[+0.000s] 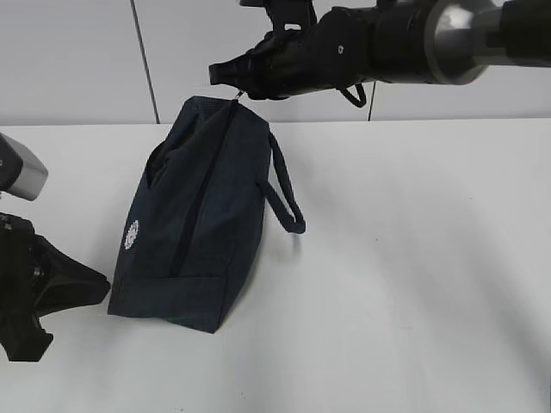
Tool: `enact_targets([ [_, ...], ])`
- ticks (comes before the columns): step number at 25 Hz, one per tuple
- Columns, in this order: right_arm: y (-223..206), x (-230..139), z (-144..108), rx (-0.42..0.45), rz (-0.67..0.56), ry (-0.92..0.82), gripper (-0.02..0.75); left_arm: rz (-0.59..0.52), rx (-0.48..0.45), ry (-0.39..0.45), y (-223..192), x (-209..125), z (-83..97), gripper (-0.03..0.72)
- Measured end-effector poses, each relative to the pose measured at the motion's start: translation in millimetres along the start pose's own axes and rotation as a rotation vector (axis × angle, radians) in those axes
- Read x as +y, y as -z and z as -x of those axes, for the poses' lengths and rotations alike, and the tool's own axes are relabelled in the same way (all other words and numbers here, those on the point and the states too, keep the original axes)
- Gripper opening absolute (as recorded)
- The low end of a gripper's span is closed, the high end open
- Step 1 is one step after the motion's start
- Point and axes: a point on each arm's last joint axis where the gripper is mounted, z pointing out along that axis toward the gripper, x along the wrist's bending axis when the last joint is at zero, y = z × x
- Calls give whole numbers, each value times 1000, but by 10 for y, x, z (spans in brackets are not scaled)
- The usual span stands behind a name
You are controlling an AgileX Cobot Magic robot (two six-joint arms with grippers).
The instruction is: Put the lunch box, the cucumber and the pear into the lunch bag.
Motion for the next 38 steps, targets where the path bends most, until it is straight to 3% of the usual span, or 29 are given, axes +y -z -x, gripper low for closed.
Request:
enact_targets([
  [7,-10,14,11,-1,4,1,33,2,0,8,-3,-4,2,-1],
  [9,-9,12,10,-1,-2,1,128,12,0,22,-3,4,3,-1],
  [14,-9,-22,12,-3,-39,5,496,15,0,26,-3,7,2,4],
  [16,-2,-19,10,-3,-42,9,547,16,0,27,-3,8,2,5],
  [21,200,143,-22,-2,-48,77,547,52,40,62,17,43,-24,50],
  [29,644,298,-53,-19,-203,152,537,216,244,89,314,194,-51,330],
  [33,895,286,-32,-58,-350,158,537,297,348,95,498,252,-46,351],
  [38,1164,122,105,-204,-492,145,508,371,416,128,653,290,-25,351],
])
